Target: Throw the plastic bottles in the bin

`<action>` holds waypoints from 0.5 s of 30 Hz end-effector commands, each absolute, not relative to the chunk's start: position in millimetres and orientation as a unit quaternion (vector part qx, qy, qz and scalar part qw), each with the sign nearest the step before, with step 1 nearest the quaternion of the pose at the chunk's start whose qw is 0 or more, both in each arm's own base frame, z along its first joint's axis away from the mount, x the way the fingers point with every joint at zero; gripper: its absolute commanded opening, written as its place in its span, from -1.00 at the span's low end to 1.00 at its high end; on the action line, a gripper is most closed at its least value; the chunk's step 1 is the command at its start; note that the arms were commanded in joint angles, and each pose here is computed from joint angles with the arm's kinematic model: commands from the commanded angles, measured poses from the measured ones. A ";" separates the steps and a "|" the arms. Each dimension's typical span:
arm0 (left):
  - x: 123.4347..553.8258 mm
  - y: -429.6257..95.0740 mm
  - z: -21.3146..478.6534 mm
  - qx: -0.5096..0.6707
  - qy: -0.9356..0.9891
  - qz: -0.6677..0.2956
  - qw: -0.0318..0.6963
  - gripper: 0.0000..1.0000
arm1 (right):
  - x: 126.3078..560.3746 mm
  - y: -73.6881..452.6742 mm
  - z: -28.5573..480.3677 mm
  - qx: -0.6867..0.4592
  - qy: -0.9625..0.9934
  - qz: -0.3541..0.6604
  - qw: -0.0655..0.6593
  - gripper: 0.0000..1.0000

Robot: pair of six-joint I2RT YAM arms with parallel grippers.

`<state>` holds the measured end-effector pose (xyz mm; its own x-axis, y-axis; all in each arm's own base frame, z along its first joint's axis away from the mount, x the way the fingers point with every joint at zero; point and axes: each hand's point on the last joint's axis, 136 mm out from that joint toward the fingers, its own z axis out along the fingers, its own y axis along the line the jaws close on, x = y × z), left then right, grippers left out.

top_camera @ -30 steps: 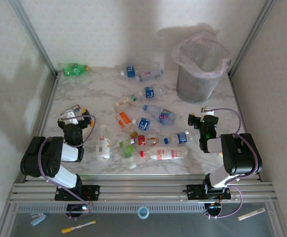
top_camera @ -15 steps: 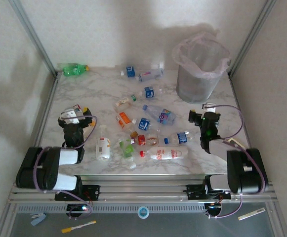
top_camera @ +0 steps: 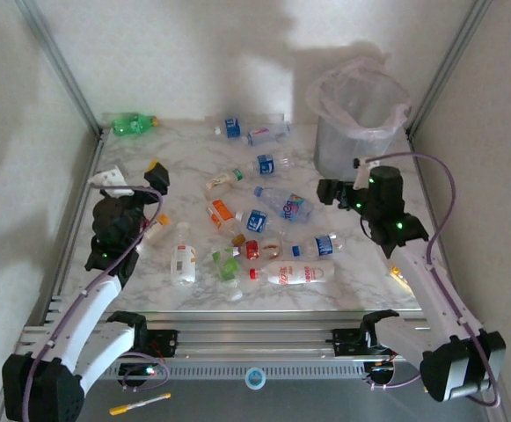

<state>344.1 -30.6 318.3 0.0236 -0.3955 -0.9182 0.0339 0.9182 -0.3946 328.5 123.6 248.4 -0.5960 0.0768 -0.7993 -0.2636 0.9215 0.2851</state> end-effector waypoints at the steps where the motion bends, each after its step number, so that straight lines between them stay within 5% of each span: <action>1: 333.7 -85.2 273.2 -0.086 0.776 -0.244 0.575 0.99 | 276.5 146.5 171.9 -0.112 0.951 0.176 0.230 0.98; 15: 294.3 -136.5 259.5 -0.071 0.815 -0.308 0.485 0.99 | 360.2 159.2 90.1 -0.244 0.963 0.026 0.108 0.98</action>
